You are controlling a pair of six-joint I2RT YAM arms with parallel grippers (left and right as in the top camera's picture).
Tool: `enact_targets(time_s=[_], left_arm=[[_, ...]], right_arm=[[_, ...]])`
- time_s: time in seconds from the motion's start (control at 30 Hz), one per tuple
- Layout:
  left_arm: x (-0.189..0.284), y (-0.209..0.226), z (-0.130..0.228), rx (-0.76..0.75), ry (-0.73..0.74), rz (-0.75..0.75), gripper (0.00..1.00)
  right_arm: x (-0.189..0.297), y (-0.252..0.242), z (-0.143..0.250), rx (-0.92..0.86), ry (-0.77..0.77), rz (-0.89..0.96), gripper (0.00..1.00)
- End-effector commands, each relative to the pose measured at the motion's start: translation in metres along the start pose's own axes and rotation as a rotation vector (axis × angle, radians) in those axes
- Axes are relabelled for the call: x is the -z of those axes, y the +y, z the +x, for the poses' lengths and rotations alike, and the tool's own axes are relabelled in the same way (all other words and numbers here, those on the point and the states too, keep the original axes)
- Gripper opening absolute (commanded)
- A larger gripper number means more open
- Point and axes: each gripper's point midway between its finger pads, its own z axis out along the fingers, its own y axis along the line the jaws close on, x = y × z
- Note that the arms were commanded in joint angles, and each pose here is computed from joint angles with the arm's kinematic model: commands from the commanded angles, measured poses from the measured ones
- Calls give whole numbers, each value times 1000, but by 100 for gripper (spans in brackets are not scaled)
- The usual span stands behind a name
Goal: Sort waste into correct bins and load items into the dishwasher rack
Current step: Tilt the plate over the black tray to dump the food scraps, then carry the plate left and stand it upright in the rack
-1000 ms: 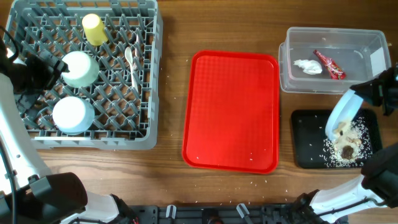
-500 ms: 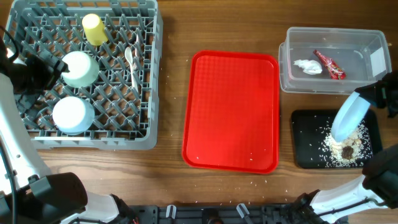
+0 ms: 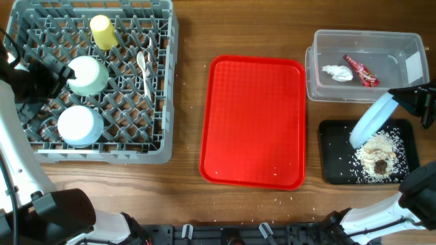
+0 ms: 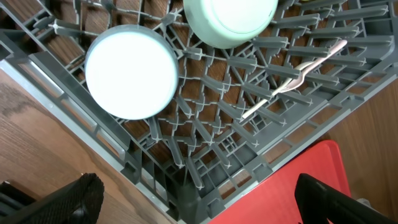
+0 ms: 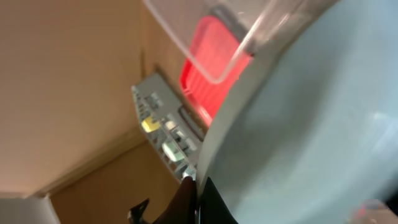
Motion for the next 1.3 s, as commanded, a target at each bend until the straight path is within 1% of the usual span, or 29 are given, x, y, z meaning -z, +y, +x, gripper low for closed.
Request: enact_targets(time_s=[0.0,0.07,0.13,0.2,0.3,0.33,0.37,0.47,0.5,0.53,0.57,0.67,0.7,0.77,0.8,0.87,0.93,0.97,1.0,1.03,1.07,1.1,1.13,1.17,1.2,1.27], left_arm=[[2,0,-1,12,-7,4,100],[2,0,-1,12,-7,4,100],[2,0,-1,12,-7,4,100],[2,0,-1,12,-7,4,100],[2,0,-1,12,-7,4,100],[2,0,-1,12,-7,4,100],[2,0,-1,12,-7,4,100],[2,0,-1,12,-7,4,100],[2,0,-1,12,-7,4,100],[2,0,-1,12,-7,4,100],[2,0,-1,12,-7,4,100],[2,0,-1,12,-7,4,100],[2,0,-1,12,-7,4,100],[2,0,-1,12,-7,4,100],[2,0,-1,12,-7,4,100],[2,0,-1,12,-7,4,100],[2,0,-1,12,-7,4,100],[2,0,-1,12,-7,4,100],[2,0,-1,12,-7,4,100],[2,0,-1,12,-7,4,100],[2,0,-1,12,-7,4,100],[2,0,-1,12,-7,4,100],[2,0,-1,12,-7,4,100],[2,0,-1,12,-7,4,100],[2,0,-1,12,-7,4,100],[2,0,-1,12,-7,4,100]], right_arm=[[5,10,10,52,-10,-13,4],[13,28,28,68,-45,-28,4],[25,57,46,144,-78,-127,4],[30,104,82,311,-91,-252,4],[5,164,134,534,-38,-310,4],[-20,196,164,684,26,-353,4],[-45,218,191,778,83,-382,4],[-117,269,269,947,180,-479,4],[-158,285,306,990,223,-538,4],[-184,289,319,989,246,-554,4],[-219,286,328,949,274,-544,4],[-305,267,345,868,387,-537,4],[-351,251,349,793,439,-535,4],[-407,226,340,708,459,-524,4],[-428,209,331,670,464,-488,4],[-452,187,320,650,460,-435,4],[-456,181,315,666,438,-413,4],[-456,182,315,710,425,-425,15],[-454,185,316,733,421,-435,31],[-448,190,317,767,416,-453,54],[-440,198,319,805,407,-475,73],[-423,211,323,843,391,-496,86],[-398,228,326,883,370,-512,96],[-372,242,326,913,338,-510,100],[-338,255,323,950,285,-492,100],[-288,265,309,1007,168,-433,100]])
